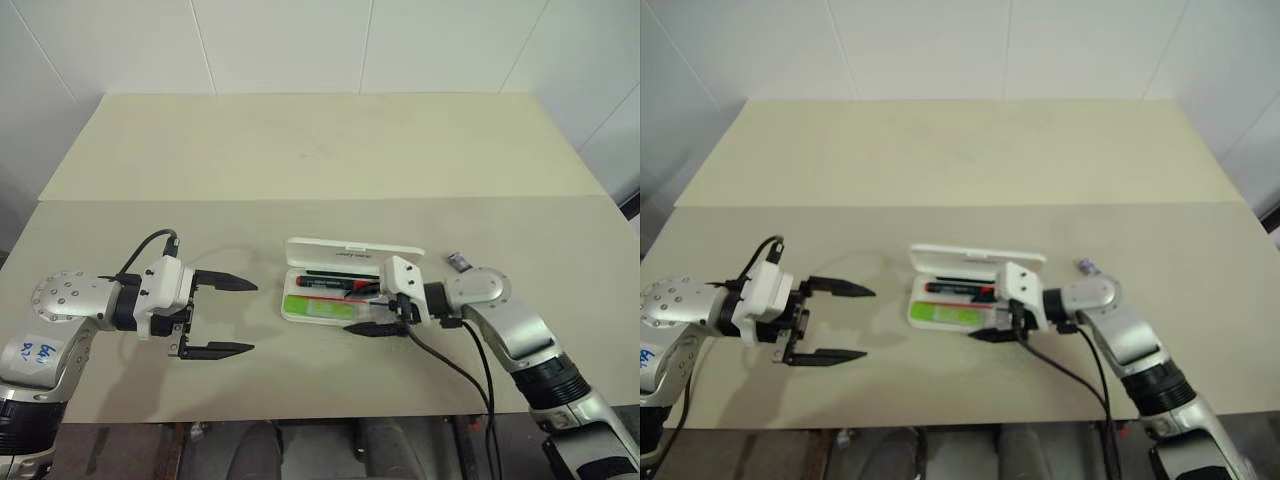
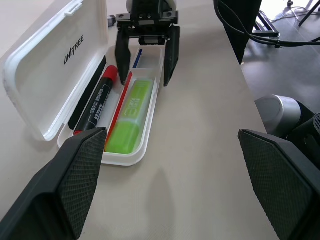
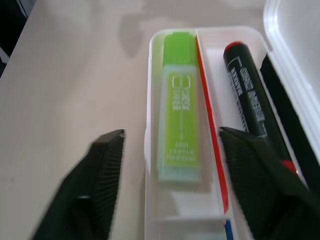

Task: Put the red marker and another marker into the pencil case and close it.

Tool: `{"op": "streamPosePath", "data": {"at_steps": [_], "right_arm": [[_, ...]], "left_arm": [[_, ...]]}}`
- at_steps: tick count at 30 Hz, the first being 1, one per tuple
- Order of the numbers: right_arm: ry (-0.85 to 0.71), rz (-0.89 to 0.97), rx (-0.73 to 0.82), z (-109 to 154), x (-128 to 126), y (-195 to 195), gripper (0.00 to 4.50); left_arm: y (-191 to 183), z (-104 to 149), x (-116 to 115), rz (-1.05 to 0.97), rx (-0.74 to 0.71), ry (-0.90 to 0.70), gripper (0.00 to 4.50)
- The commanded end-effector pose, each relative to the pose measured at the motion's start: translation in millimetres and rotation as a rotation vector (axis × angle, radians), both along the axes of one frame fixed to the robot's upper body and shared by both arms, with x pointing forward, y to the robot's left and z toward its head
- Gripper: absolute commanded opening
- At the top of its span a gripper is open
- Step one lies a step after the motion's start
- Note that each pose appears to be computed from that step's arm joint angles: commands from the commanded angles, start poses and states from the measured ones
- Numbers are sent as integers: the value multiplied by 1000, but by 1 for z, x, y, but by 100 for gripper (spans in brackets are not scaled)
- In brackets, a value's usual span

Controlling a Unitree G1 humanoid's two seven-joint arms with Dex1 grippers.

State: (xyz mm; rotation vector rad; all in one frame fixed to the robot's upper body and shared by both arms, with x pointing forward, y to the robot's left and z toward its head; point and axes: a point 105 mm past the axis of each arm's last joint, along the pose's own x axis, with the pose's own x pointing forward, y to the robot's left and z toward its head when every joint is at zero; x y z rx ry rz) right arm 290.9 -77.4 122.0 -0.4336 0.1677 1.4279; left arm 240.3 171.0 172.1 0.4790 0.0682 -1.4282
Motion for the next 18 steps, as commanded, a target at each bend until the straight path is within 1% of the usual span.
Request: {"op": "streamPosePath", "data": {"at_steps": [1,7,10,13,14,15,17,18], "right_arm": [[-59,25,56,25,-2,5,320],[-49,50,107,45,-12,8,320],[6,70,146,56,-33,1,320],[104,60,102,48,-59,-15,320],[147,24,93,45,-65,-24,320],[167,-3,80,43,-70,-32,337],[195,-86,79,44,-70,-47,379],[195,-110,70,44,-71,-54,412]], "left_arm": [[0,8,-1,-2,8,-41,450],[0,8,0,-3,6,-42,450],[0,8,1,-2,7,-39,450],[-1,7,1,-4,1,-38,450],[-3,7,1,-8,-7,-38,450],[-5,7,2,-12,-16,-36,450],[-9,8,1,-20,-36,-34,450],[-12,8,1,-21,-52,-29,450]]}}
